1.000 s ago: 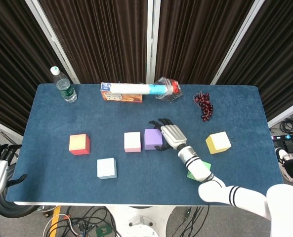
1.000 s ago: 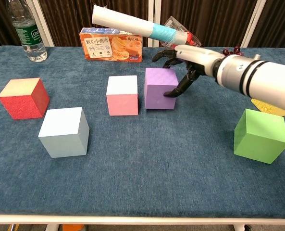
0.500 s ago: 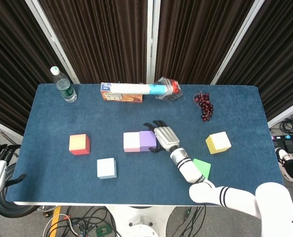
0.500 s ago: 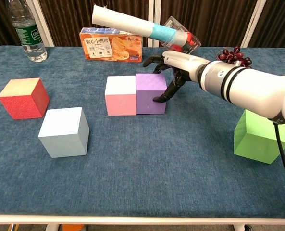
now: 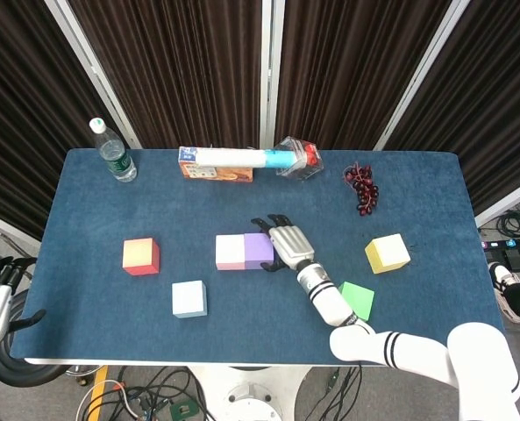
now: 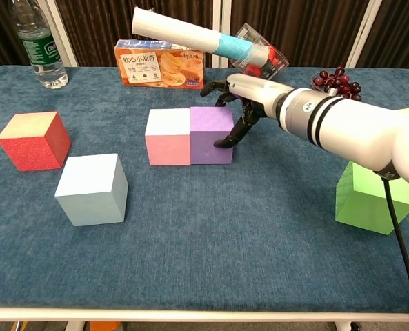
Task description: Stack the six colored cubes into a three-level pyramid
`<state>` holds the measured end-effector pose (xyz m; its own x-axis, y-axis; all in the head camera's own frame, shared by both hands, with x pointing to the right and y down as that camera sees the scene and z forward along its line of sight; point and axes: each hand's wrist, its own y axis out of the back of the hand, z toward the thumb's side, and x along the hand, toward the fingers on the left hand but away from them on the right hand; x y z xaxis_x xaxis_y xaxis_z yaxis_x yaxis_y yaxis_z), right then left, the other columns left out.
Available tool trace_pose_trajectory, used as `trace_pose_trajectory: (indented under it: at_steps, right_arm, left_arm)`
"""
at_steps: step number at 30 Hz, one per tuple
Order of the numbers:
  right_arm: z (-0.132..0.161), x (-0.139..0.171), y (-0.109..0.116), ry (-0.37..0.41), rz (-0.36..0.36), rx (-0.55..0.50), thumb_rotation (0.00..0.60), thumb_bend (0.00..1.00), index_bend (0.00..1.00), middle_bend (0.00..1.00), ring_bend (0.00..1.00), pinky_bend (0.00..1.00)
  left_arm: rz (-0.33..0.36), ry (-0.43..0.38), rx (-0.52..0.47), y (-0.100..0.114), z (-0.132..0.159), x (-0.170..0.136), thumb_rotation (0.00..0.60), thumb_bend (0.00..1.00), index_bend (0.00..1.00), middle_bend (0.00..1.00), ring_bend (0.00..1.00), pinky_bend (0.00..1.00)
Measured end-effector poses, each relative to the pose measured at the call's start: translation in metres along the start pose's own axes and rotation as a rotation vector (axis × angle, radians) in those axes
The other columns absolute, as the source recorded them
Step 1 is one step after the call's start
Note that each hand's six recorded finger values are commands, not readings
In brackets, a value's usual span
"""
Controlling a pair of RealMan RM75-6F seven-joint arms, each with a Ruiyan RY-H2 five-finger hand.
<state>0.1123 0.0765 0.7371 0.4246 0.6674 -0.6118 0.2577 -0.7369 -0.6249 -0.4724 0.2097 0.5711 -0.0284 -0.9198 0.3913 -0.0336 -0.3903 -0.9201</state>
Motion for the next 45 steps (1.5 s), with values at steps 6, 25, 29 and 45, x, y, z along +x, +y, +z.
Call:
trace_pose_trajectory:
  at_steps: [6,25,29,45]
  right_arm:
    - [0.003,-0.002,-0.003,0.001,0.006,0.003,0.600,0.23,0.07,0.28,0.00,0.00]
    - [0.007,0.004,0.000,0.016,0.022,-0.008,0.600,0.23,0.00,0.15,0.00,0.00]
    - [0.008,0.009,0.007,0.024,0.019,-0.021,0.600,0.23,0.00,0.13,0.00,0.00]
    - [-0.005,0.023,0.024,0.007,0.058,-0.006,0.600,0.22,0.00,0.18,0.00,0.00]
  left_arm:
    - [0.000,0.005,-0.002,0.000,-0.001,-0.001,0.600,0.07,0.18,0.18,0.12,0.06]
    - [0.005,-0.016,0.018,0.004,0.003,0.003,0.600,0.07,0.18,0.18,0.12,0.06]
    - [0.008,-0.042,0.038,0.007,0.008,0.007,0.600,0.07,0.17,0.18,0.12,0.06]
    - [0.006,-0.065,0.053,0.011,0.016,0.009,0.600,0.07,0.18,0.18,0.12,0.06]
